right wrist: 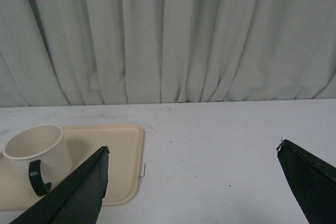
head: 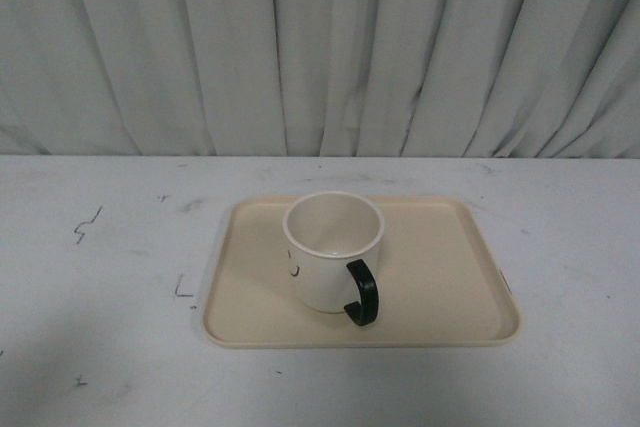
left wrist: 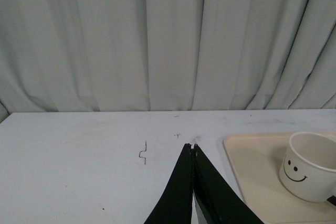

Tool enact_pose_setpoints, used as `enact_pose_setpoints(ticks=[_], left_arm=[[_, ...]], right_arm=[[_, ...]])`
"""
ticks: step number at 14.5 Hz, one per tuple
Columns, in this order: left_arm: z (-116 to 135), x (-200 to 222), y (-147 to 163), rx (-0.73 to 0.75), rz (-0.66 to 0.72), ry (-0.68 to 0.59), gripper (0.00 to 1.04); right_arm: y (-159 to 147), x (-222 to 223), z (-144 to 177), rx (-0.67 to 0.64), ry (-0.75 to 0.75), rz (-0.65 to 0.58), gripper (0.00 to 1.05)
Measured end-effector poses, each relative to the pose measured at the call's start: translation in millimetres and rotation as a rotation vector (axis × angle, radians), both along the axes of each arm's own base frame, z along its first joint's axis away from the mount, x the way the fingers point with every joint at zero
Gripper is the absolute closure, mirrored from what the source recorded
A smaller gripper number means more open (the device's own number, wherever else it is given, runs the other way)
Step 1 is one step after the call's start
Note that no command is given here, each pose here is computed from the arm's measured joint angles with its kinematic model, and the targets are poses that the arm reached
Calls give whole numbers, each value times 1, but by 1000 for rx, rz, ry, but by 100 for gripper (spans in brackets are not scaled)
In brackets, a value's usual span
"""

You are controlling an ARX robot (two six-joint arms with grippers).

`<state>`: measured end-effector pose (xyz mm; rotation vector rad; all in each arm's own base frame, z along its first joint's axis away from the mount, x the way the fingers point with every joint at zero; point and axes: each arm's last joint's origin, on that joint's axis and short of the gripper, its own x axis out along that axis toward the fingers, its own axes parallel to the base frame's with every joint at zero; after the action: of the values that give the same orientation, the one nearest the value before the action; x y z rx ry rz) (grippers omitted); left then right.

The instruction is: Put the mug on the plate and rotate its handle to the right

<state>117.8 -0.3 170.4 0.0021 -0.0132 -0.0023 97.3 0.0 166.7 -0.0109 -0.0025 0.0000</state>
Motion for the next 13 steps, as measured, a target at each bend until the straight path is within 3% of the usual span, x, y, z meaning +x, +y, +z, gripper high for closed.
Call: enact_pose_setpoints(ticks=[8, 9, 11, 13], left_arm=[[-1, -10, 0, 0, 0, 6, 103], [-7, -16, 0, 1, -2, 57, 103], [-5, -20, 0, 0, 3, 18, 103], [-4, -20, 0, -1, 0, 14, 81]], right_arm=[[0, 0, 0, 0, 0, 0, 6], [0, 0, 0, 0, 0, 0, 6], [0, 0, 0, 0, 0, 0, 6], [0, 0, 0, 0, -1, 0, 6]])
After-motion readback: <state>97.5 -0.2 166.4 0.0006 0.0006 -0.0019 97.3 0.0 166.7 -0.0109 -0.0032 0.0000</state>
